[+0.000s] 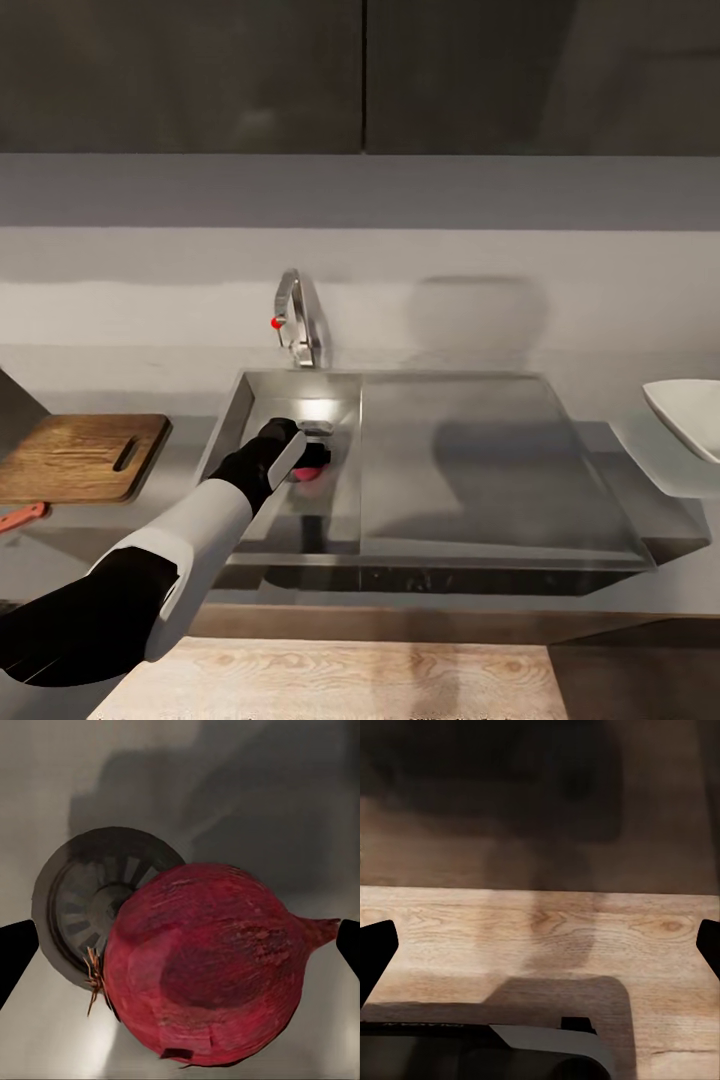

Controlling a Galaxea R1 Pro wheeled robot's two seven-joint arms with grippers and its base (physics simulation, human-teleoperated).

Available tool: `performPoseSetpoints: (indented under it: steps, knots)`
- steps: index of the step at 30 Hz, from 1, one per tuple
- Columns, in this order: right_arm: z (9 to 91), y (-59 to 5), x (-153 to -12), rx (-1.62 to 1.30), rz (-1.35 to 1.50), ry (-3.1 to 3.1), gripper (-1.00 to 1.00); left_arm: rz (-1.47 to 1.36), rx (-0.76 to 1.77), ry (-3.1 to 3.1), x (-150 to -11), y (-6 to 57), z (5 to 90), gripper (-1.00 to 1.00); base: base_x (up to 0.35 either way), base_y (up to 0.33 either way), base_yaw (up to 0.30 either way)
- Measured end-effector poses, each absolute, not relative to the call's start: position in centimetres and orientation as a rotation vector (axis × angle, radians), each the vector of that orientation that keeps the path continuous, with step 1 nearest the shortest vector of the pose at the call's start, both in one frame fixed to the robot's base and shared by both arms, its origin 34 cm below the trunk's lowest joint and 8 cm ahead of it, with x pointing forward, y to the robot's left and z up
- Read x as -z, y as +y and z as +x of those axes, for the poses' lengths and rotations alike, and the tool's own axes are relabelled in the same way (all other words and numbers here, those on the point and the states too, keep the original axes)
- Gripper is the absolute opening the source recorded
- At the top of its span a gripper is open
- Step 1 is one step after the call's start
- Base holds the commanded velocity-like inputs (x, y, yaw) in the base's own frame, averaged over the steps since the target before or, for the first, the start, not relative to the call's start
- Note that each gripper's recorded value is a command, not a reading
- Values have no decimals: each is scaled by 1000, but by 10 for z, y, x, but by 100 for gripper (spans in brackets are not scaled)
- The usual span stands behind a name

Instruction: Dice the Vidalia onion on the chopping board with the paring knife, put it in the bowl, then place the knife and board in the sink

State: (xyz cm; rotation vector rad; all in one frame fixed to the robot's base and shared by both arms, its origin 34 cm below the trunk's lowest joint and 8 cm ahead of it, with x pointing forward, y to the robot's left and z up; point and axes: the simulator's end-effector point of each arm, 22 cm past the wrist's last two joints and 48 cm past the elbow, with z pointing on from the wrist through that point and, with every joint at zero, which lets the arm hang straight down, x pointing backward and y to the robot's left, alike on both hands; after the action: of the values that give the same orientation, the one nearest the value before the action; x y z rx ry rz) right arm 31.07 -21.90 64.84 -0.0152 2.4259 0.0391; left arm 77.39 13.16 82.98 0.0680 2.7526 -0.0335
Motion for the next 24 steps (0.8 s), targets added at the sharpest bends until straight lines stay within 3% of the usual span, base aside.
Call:
performPoseSetpoints:
  steps: [13,14,24]
  knots:
    - [305,-219,-645,-39,-14,2443,100,65,29,2771,-818,133,771,100,0,0,0]
    - [304,-219,-645,-39,-14,2443,100,64,29,2771,-818,133,771,-100,0,0,0]
    - [304,-219,-645,-39,-14,2444,100,60,28,2770,-818,134,771,-100,0,0,0]
